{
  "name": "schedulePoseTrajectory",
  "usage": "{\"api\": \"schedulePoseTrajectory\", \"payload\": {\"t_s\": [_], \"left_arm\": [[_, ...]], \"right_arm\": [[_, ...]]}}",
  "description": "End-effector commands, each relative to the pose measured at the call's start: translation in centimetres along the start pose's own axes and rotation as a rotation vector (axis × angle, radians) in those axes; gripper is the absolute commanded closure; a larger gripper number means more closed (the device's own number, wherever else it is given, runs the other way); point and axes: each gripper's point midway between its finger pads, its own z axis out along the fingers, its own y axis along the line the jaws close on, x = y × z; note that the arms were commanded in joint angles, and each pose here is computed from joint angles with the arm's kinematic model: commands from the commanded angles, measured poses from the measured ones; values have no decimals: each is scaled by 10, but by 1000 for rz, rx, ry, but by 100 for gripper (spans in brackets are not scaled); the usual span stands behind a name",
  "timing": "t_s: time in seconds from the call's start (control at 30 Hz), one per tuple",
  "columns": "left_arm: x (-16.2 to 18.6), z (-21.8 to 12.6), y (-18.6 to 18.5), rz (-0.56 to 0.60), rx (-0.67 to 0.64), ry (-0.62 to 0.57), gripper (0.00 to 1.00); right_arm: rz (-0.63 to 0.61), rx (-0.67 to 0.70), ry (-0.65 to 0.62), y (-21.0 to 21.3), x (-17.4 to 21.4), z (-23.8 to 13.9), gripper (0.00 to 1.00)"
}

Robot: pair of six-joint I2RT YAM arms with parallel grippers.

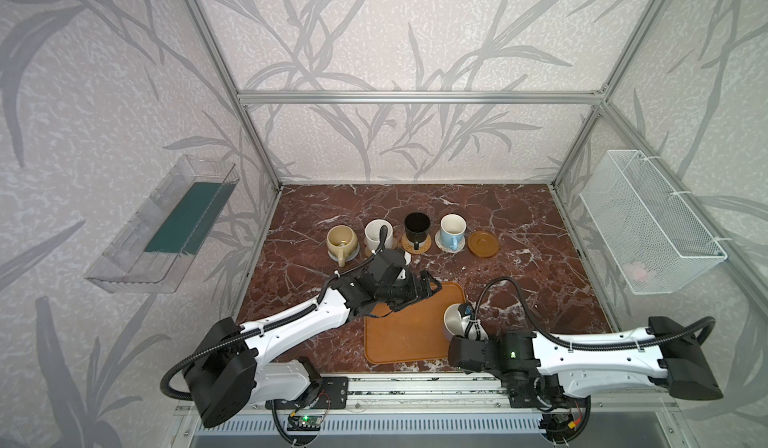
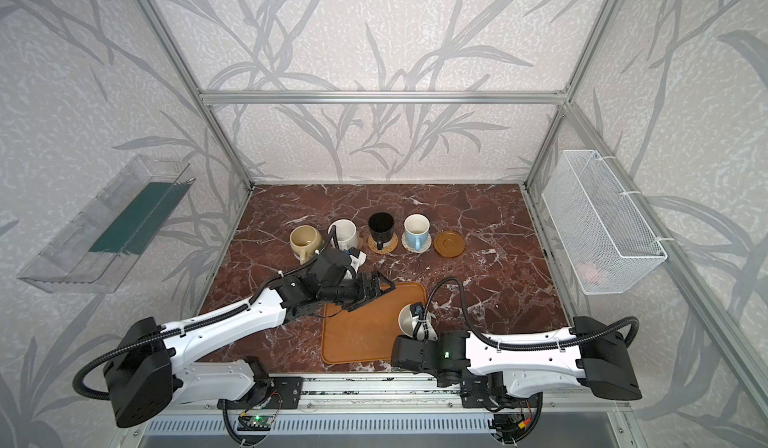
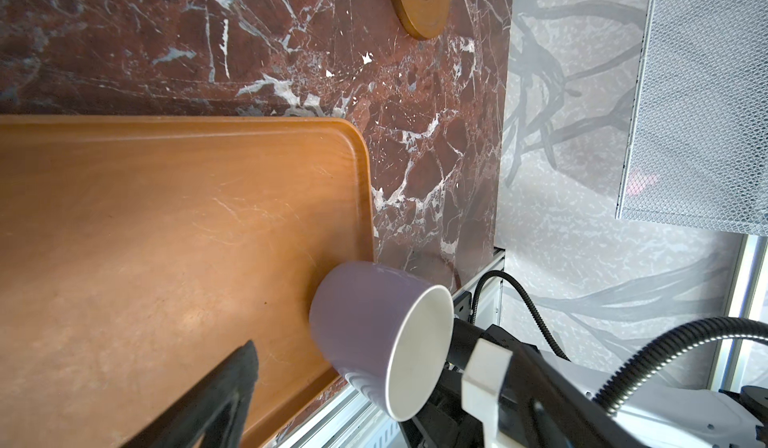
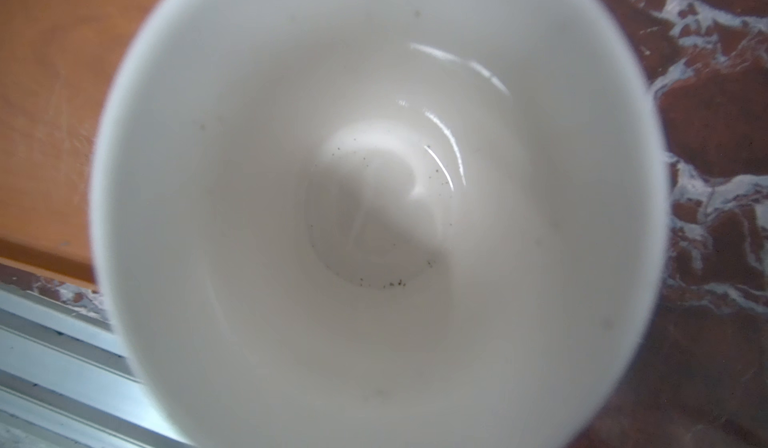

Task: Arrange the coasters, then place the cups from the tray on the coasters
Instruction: 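Carry the purple mug with right gripper toward the empty wooden coaster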

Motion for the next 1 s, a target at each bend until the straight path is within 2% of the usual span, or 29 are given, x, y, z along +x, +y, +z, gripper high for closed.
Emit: {"api": "schedulePoseTrajectory", "payload": {"t_s": [0.0,0.3,0.53,0.97], "left_arm": [[-3,-5,-11,26,11,-2,3],[-14,-19,-23,42,30,-69,2],[-27,-32,-38,121,16,-118,1],[-39,-24,-65,153,38,-101,1]], "right_arm": [[51,-9,-120,-1,-29,-17,100],[80,-17,-167,-16,-49,-34,100],[87,17,-146,-35,-67,-35,100],[129,18,-167,-56,-123,-35,100]]}}
